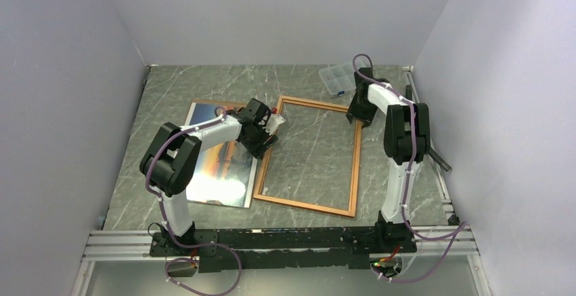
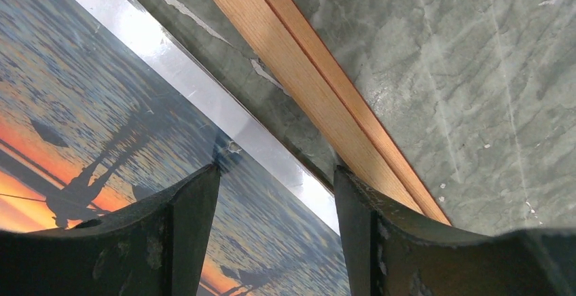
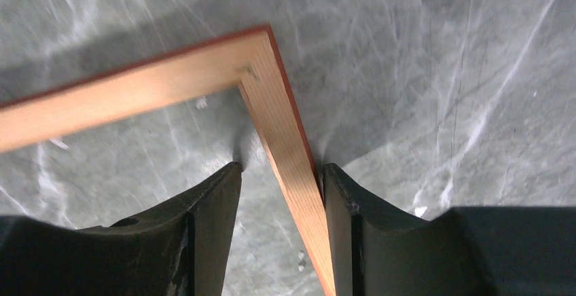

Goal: Put the photo into the frame

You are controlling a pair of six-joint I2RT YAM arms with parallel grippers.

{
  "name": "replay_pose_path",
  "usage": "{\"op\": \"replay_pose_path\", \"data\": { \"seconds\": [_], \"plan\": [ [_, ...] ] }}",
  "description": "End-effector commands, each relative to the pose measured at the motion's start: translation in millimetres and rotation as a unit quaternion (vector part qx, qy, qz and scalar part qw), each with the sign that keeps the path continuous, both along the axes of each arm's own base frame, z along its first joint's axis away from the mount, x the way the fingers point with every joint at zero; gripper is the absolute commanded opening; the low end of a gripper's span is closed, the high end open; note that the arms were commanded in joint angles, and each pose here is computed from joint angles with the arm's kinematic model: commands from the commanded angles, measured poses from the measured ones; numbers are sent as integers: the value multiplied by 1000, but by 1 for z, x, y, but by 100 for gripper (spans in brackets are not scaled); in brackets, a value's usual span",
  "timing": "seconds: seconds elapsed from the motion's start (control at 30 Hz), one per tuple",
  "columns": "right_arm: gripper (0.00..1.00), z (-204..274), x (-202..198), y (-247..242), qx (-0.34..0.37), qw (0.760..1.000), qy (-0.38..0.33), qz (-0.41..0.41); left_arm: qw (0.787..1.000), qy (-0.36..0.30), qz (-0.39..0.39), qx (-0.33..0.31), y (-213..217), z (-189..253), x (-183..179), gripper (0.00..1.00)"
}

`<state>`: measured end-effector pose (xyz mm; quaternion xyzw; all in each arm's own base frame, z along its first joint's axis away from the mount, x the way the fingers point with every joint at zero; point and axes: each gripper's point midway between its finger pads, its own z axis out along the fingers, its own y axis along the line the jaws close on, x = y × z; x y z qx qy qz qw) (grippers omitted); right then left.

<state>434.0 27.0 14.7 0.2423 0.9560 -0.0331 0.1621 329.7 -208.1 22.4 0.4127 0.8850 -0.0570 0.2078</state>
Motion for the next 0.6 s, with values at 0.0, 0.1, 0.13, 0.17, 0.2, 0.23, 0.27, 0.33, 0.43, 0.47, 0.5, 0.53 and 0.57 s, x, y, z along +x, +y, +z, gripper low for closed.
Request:
{"op": "replay_pose_path", "data": {
  "seconds": [0.0, 0.1, 0.13, 0.17, 0.2, 0.23, 0.27, 0.33, 0.43, 0.47, 0.5, 0.53, 0.57],
  "plan": [
    [53, 5, 24, -16, -38, 999, -19, -14, 999, 26, -14, -21, -11, 2, -9, 68],
    [54, 18, 39, -18, -39, 998, -39, -22, 999, 32, -11, -33, -18, 5, -7, 69],
    [55, 22, 43, -17, -38, 998, -46, -22, 999, 35, -10, -38, -21, 6, -7, 69],
    [56, 26, 45, -18, -38, 998, -50, -23, 998, 38, -10, -42, -23, 8, -7, 69],
    [57, 30, 47, -17, -37, 998, -54, -23, 998, 39, -9, -46, -24, 9, -7, 69],
    [59, 33, 47, -16, -38, 997, -58, -23, 998, 40, -10, -51, -27, 11, -7, 69],
    [61, 35, 47, -15, -36, 997, -61, -22, 998, 42, -10, -54, -28, 12, -7, 69],
    [65, 39, 45, -13, -30, 997, -70, -20, 997, 41, -12, -64, -30, 17, -8, 69],
    [69, 49, 37, -7, -35, 996, -78, -16, 996, 47, -13, -74, -33, 21, -12, 69],
    [71, 54, 33, -3, -42, 996, -80, -12, 996, 50, -11, -77, -34, 24, -12, 69],
    [73, 63, 30, 2, -46, 995, -88, -9, 996, 52, -6, -78, -33, 29, -11, 69],
    [74, 72, 26, 9, -47, 994, -98, -2, 995, 53, 0, -80, -30, 36, -10, 69],
    [75, 78, 19, 17, -48, 993, -104, 5, 995, 48, 9, -84, -25, 45, -5, 69]
  ]
}}
